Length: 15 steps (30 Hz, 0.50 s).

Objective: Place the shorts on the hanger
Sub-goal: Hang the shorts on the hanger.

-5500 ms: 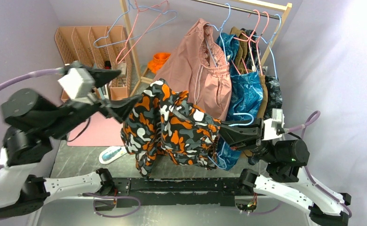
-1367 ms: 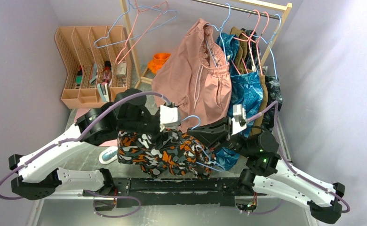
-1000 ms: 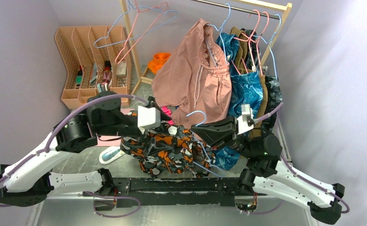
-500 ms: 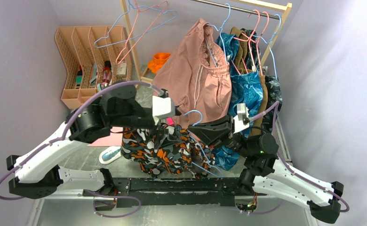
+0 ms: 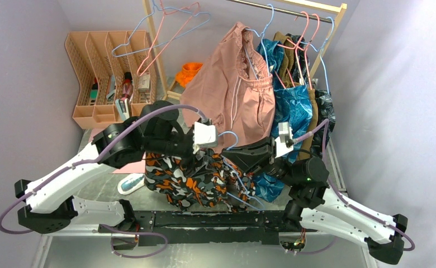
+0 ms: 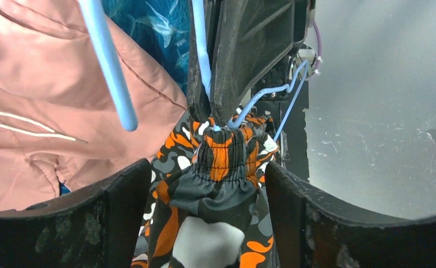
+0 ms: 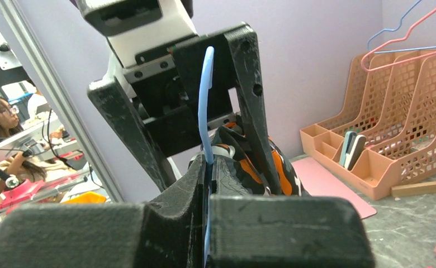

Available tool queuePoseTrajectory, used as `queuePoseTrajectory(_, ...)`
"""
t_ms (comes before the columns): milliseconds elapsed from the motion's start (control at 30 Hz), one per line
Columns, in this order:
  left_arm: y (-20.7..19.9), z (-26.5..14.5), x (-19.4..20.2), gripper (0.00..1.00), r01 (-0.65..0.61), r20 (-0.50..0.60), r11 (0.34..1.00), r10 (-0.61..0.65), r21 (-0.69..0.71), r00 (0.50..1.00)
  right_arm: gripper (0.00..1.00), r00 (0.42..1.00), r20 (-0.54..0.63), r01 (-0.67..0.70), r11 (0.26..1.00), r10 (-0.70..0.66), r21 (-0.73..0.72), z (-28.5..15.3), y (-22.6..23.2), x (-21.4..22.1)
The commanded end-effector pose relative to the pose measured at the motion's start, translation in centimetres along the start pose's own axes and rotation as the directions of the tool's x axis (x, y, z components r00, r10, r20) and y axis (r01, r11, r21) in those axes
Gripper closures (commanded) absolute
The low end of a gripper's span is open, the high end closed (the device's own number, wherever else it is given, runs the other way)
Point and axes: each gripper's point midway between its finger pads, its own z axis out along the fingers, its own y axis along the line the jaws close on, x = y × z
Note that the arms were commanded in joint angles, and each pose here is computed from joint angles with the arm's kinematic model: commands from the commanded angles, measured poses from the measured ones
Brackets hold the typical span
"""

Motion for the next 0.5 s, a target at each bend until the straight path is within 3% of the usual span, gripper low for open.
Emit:
queuePoseTrajectory(0, -0.1, 1.0, 2.0, 0.25, 0.003, -0.064, 1.000, -0.002, 0.024, 0.998, 1.00, 0.998, 0.067, 0.009, 0.999, -0.006, -0.048, 0.1, 1.3, -2.2)
queuePoseTrajectory(100, -0.3, 1.4, 2.5, 0.36, 0.006, -0.076, 0.999, -0.003, 0.042, 0.997, 1.00, 0.998, 0.061, 0.014, 0.998, -0.010, -0.063, 0.2, 1.6, -2.2)
queuePoseTrajectory(333, -0.8, 1.5, 2.1, 0.90, 0.008, -0.051, 0.997, -0.005, 0.073, 0.999, 1.00, 0.999, 0.035, 0.024, 0.995, -0.020, -0.097, 0.2, 2.1, -1.8)
queuePoseTrajectory(467, -1.0, 1.4, 1.8, 0.93, 0.006, -0.021, 0.997, -0.004, 0.074, 1.000, 1.00, 1.000, 0.012, 0.028, 0.993, -0.027, -0.115, 0.3, 2.4, -1.4)
